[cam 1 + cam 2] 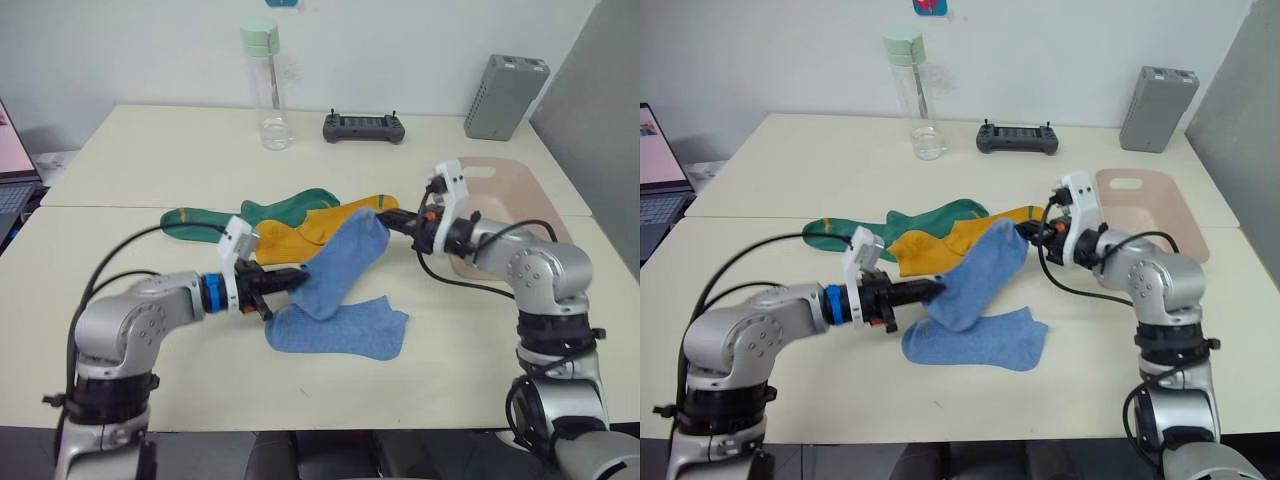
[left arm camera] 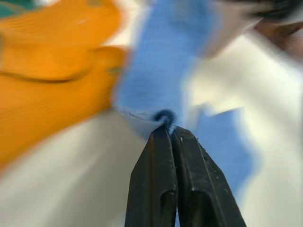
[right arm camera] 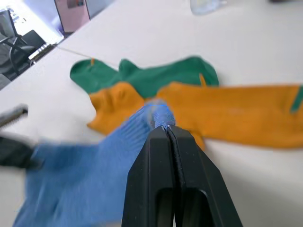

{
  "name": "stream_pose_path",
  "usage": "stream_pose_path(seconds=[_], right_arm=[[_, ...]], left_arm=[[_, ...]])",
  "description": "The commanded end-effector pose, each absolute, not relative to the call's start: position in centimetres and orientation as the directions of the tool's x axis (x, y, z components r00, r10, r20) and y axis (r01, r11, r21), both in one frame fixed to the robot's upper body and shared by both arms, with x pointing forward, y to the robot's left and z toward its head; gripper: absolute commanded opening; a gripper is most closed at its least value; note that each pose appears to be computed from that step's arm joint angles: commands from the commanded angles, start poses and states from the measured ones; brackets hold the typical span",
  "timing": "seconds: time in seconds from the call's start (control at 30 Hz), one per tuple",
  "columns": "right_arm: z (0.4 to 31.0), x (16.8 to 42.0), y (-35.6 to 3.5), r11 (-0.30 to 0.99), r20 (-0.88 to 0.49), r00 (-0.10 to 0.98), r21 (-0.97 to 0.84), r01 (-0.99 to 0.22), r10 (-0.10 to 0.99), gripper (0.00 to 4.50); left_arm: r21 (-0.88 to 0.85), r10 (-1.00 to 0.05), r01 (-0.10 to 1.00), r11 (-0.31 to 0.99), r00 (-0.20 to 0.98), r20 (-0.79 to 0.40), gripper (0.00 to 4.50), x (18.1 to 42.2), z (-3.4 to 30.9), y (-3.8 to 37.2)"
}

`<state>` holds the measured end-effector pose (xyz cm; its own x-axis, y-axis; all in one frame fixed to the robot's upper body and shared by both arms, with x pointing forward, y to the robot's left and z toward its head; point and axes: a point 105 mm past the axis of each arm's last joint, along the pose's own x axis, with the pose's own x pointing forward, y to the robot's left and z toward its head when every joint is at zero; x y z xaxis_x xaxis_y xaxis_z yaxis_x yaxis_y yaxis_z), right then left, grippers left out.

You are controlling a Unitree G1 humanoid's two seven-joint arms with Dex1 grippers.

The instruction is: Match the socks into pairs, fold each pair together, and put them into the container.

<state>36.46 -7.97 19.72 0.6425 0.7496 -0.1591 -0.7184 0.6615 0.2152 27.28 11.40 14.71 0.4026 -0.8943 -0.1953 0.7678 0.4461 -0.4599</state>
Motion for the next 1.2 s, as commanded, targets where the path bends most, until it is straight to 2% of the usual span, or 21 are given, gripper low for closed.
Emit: stream_pose_path(seconds=[0.03,0.2,0.33,0.37,0.47,0.53,0.63,0.7,0.73,0.77,0.83,0.93,1.03,1.2], right_arm=[[19.2,36.8,-6.8,0.64,-0.179,0.615,0.156,-0.753,0.768,0.0],[17.4,36.8,-4.3,0.586,-0.222,0.554,0.116,-0.802,0.802,0.0],[16.4,36.2,-2.9,0.549,-0.236,0.518,0.084,-0.832,0.822,0.0],[16.3,36.1,-2.7,0.541,-0.234,0.511,0.085,-0.837,0.827,0.2],[16.6,35.7,-2.7,0.519,-0.212,0.502,0.03,-0.855,0.839,0.94],[16.9,35.4,-2.9,0.505,-0.203,0.497,-0.015,-0.863,0.844,1.65],[18.1,34.5,-3.8,0.485,-0.163,0.485,-0.043,-0.873,0.859,2.68],[18.7,33.8,-4.3,0.462,-0.137,0.468,-0.075,-0.884,0.873,3.42],[18.7,33.2,-4.7,0.443,-0.131,0.45,-0.085,-0.893,0.883,3.78],[18.5,32.6,-5.2,0.427,-0.134,0.435,-0.089,-0.9,0.89,4.06],[17.6,31.9,-6.0,0.405,-0.166,0.42,-0.118,-0.907,0.892,4.06],[16.0,30.8,-6.9,0.385,-0.213,0.41,-0.149,-0.911,0.887,4.06],[15.5,28.8,-6.8,0.32,-0.236,0.35,-0.157,-0.934,0.907,4.06],[14.4,26.8,-6.9,0.245,-0.313,0.29,-0.177,-0.953,0.904,4.06]], left_arm=[[-0.541,-0.915,0.742,0.396,0.372,-0.16,0.04,25.6,15.2,10.3],[-0.649,-0.89,0.635,0.419,0.429,-0.155,0.04,24.9,13.2,10.0],[-0.647,-0.889,0.628,0.433,0.418,-0.189,0.04,23.1,12.0,9.4],[-0.645,-0.884,0.623,0.443,0.424,-0.198,0.01,22.9,11.8,9.5],[-0.608,-0.867,0.63,0.483,0.444,-0.228,0.64,22.7,11.6,10.3],[-0.535,-0.871,0.689,0.489,0.416,-0.261,1.27,22.2,12.0,10.7],[-0.4,-0.895,0.818,0.414,0.286,-0.342,2.17,20.7,13.0,12.0],[-0.338,-0.887,0.854,0.396,0.261,-0.381,2.84,21.0,13.5,13.4],[-0.284,-0.877,0.876,0.39,0.259,-0.405,3.14,21.6,13.8,14.3],[-0.228,-0.866,0.895,0.384,0.264,-0.425,3.16,22.3,14.1,14.9],[-0.141,-0.851,0.917,0.372,0.276,-0.447,3.16,23.8,14.4,15.8],[0.065,-0.813,0.911,0.407,0.394,-0.43,3.16,28.7,14.3,16.0],[0.233,-0.791,0.872,0.43,0.488,-0.369,3.16,33.5,14.4,14.2],[0.295,-0.803,0.869,0.398,0.485,-0.347,3.16,36.9,13.4,11.0]])
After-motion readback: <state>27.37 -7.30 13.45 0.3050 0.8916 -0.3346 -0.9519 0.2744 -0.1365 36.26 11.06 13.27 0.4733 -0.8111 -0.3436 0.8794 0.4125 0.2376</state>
